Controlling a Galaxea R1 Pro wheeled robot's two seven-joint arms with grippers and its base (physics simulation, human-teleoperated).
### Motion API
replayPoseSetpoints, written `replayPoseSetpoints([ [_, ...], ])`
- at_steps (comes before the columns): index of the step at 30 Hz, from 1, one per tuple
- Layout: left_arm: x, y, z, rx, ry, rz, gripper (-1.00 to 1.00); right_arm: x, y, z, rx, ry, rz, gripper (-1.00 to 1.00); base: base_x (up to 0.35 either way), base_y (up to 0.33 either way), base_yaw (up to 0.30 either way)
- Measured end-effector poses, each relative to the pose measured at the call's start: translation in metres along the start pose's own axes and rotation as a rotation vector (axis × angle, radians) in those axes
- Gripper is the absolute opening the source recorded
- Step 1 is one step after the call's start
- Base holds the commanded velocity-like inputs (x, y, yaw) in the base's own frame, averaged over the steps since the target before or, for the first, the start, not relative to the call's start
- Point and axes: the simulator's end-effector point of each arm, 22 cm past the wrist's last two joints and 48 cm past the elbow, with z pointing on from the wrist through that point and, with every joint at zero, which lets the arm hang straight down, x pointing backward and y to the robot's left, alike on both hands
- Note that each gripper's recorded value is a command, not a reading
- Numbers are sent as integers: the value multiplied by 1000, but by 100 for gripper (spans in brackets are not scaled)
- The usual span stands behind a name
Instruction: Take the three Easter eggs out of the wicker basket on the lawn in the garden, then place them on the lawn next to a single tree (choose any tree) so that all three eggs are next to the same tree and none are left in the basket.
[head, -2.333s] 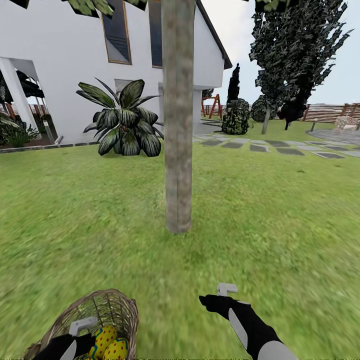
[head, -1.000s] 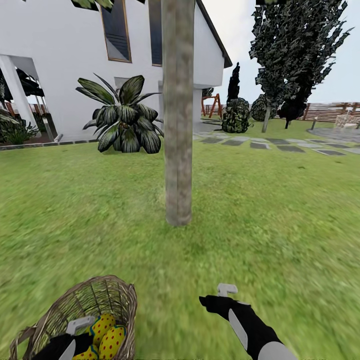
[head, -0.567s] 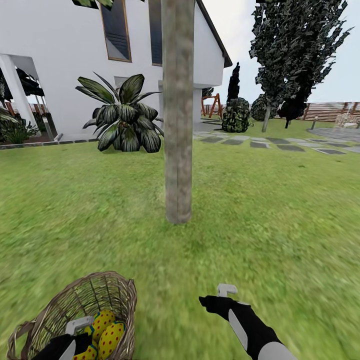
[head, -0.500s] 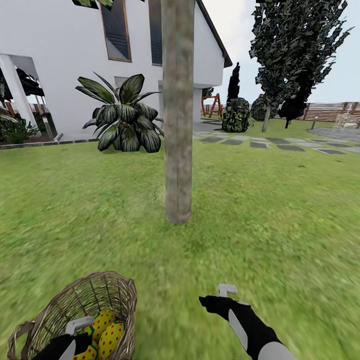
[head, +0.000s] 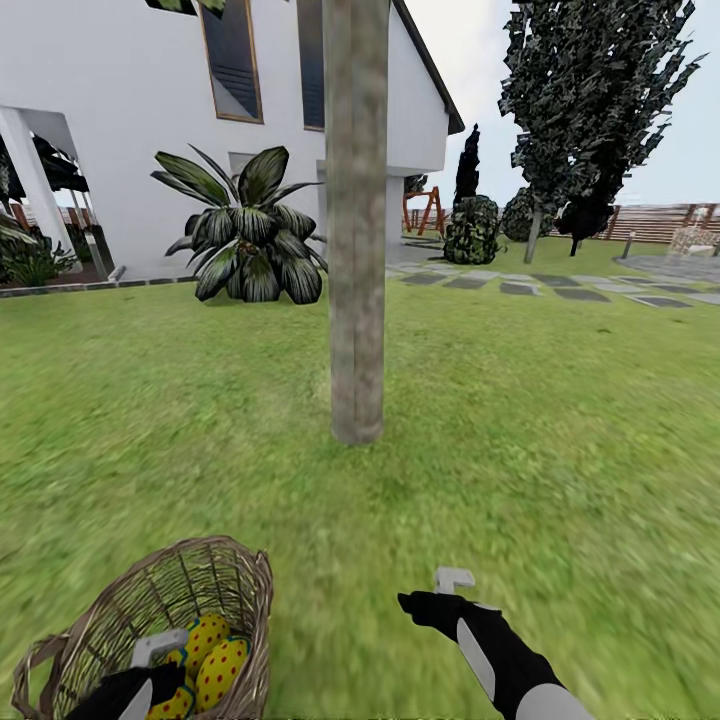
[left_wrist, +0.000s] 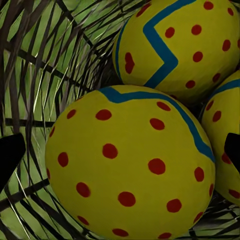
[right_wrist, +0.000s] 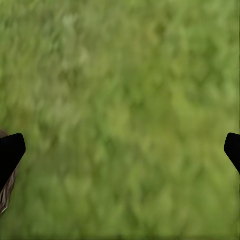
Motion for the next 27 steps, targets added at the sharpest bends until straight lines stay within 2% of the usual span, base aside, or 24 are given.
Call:
replayPoseSetpoints([
  [3,4,0,5,0,-3,1,100,6,-2,4,0,0,0,100,0,0,0],
  [27,10,1,12,-2,-2,0,100,13,-4,9,0,4,1,100,0,0,0],
])
